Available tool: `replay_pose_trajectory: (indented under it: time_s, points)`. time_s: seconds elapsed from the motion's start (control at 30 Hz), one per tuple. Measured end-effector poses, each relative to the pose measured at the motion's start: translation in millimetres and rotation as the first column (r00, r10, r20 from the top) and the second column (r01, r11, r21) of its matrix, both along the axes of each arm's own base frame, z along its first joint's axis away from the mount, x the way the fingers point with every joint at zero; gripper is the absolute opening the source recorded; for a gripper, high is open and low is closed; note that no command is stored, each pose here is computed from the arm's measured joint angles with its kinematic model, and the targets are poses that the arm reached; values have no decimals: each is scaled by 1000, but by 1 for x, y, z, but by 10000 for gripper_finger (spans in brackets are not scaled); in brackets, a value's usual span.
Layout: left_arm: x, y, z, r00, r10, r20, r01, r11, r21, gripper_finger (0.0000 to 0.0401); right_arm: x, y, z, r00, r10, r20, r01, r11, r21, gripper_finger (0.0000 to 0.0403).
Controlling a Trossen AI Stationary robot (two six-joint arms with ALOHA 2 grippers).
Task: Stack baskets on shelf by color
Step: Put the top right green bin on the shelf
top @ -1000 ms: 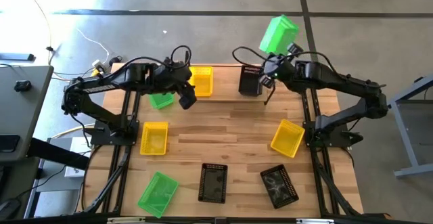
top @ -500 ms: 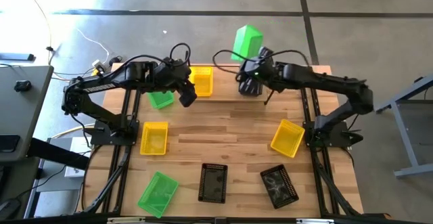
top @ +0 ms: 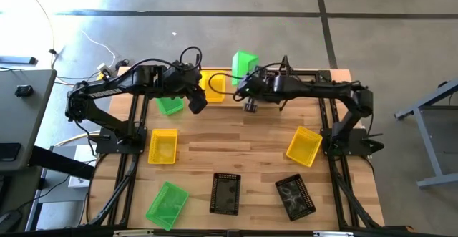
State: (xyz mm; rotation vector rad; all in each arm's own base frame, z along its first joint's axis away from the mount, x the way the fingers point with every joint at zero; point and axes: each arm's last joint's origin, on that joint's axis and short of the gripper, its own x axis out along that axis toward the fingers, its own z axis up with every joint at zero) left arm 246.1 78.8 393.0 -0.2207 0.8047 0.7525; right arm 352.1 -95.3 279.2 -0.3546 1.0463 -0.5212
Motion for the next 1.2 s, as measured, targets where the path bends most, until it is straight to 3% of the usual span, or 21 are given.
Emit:
replay_pose_trajectory:
  time_s: [0.33,0.7,1.2]
  points:
    - [0,0,0,1000,-2,0,2,1000,-2,176,15,-1,-39,994,0,-112,6,998,60,0]
    - [-1,-1,-1,1000,-8,-24,7,1000,-5,176,12,0,-43,988,-10,-153,22,997,79,0]
    - [-2,0,-1,1000,-7,-25,7,1000,-4,176,20,2,-42,992,99,-72,-87,984,154,0]
